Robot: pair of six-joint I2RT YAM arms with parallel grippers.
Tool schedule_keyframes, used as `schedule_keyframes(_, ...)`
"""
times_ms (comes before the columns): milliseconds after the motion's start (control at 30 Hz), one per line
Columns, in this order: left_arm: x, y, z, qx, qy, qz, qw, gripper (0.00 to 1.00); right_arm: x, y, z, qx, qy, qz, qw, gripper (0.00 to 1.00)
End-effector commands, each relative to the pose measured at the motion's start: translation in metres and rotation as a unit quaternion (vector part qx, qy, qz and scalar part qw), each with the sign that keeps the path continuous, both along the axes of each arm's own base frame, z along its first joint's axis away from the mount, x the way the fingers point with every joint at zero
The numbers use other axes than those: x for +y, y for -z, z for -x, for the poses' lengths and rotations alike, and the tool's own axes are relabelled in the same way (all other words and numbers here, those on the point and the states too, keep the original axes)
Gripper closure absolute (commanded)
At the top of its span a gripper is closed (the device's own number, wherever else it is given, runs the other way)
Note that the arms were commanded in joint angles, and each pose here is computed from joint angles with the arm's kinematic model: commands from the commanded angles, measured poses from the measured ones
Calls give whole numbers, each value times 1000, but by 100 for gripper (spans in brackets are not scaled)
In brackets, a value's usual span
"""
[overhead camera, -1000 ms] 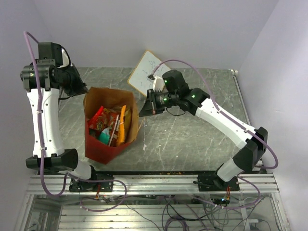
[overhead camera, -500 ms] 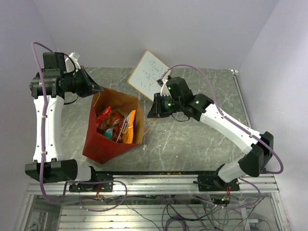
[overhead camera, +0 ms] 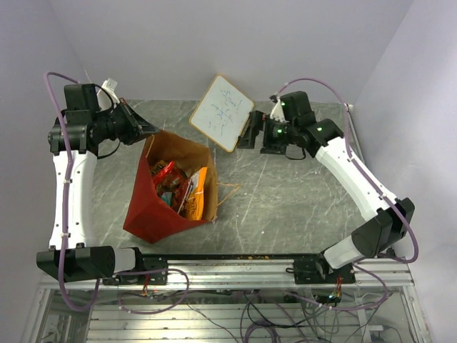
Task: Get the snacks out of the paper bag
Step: Adjust the paper bag at the center of the board, then take out the snack from the paper bag.
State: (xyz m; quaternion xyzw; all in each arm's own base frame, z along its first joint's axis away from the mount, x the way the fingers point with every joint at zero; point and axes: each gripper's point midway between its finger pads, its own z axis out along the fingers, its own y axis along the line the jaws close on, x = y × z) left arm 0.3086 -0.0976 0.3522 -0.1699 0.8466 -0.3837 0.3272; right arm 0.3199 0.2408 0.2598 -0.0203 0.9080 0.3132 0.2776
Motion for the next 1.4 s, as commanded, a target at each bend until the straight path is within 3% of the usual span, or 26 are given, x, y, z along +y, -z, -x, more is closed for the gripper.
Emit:
schedule_keyframes(0,-6,-19,-2,-34,9,25,999,93,62,-53,18,-57,-47,-49,996,0)
schedule_keyframes(133,-4,-17,-3,-24,3,22,999,93,109,-53,34,-48,-67,-33,996,5)
schedule_keyframes(233,-2,-13,-2,-17,1,15,1000,93,132,-27,52,-16,-81,-12,996,10)
schedule_keyframes(333,-2,-9,-3,-8,-4,19,1000,93,142,0,69,36,-114,-4,993,26)
schedule_keyframes(600,-2,13,9,42,0,13,999,93,162,48,106,106,-146,-6,984,31)
schedule_keyframes(767,-2,19,15,54,2,11,998,93,180,72,126,148,-173,-6,974,50)
schedule_keyframes(867,-5,15,17,50,5,21,999,93,192,70,129,143,-187,3,972,56)
schedule_keyframes(1133,-5,-3,16,20,-7,28,999,93,193,58,124,133,-208,28,969,94)
schedule_keyframes(1233,-4,-7,19,12,-7,23,1000,93,199,39,123,115,-216,4,970,100)
schedule_keyframes(1367,0,-9,22,5,-10,1,1000,93,206,8,110,75,-215,-24,973,100)
